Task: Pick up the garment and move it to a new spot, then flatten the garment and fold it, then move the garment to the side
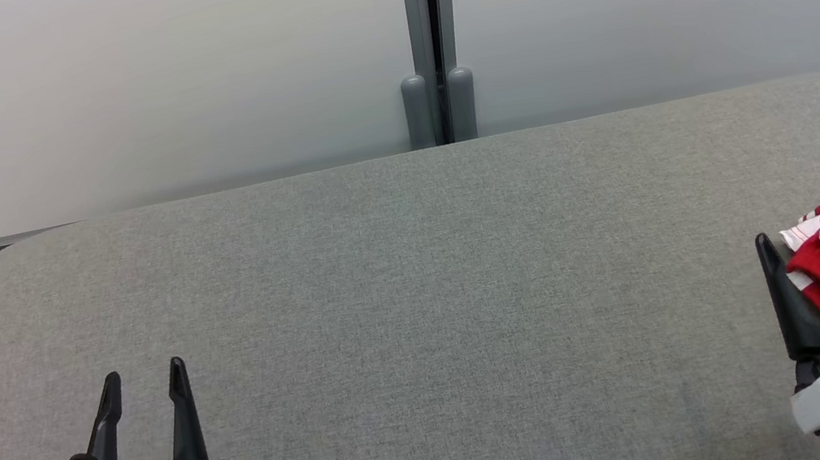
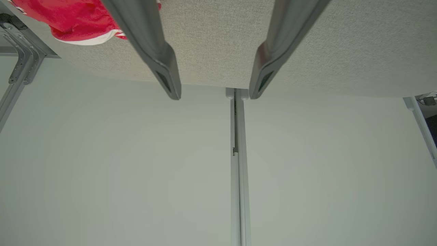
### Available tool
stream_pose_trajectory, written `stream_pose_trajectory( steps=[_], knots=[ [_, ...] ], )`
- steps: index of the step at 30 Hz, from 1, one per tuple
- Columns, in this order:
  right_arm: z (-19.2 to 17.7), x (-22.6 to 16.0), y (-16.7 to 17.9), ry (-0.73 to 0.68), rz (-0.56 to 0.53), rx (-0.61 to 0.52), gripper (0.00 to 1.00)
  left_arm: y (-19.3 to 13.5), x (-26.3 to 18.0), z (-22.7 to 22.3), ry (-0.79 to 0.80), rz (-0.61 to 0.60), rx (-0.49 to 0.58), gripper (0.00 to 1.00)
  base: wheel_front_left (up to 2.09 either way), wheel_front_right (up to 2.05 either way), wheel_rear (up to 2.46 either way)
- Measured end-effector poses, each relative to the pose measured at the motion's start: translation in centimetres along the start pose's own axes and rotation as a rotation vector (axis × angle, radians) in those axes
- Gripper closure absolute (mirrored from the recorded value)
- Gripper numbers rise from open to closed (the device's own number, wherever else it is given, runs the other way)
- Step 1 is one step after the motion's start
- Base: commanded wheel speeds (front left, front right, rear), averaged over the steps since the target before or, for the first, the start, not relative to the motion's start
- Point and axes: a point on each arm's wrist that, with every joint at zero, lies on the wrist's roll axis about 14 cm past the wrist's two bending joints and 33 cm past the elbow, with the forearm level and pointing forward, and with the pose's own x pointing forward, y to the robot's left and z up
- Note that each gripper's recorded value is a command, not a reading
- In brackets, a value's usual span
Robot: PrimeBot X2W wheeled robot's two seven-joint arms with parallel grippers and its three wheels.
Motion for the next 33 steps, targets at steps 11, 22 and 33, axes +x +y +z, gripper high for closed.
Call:
stream_pose_trajectory(
  steps=[11, 22, 33],
  knots=[
    [-1.9, -0.3, 1.9, 0.032, 0.039, 0.044, 0.0, -0.8, -0.4, -0.5, 0.008, -0.022, 0.008, 0.0, 0.0, 0.0, 0.0],
    [-1.0, 0.0, 1.8, 0.005, 0.041, 0.039, 0.0, -1.0, -0.3, -0.2, -0.003, -0.028, 0.009, 0.0, 0.0, 0.0, 0.0],
    [-1.1, -0.1, 2.2, 0.007, 0.041, 0.066, 0.0, -1.0, -0.3, -0.4, 0.002, -0.028, 0.009, 0.0, 0.0, 0.0, 0.0]
  ],
)
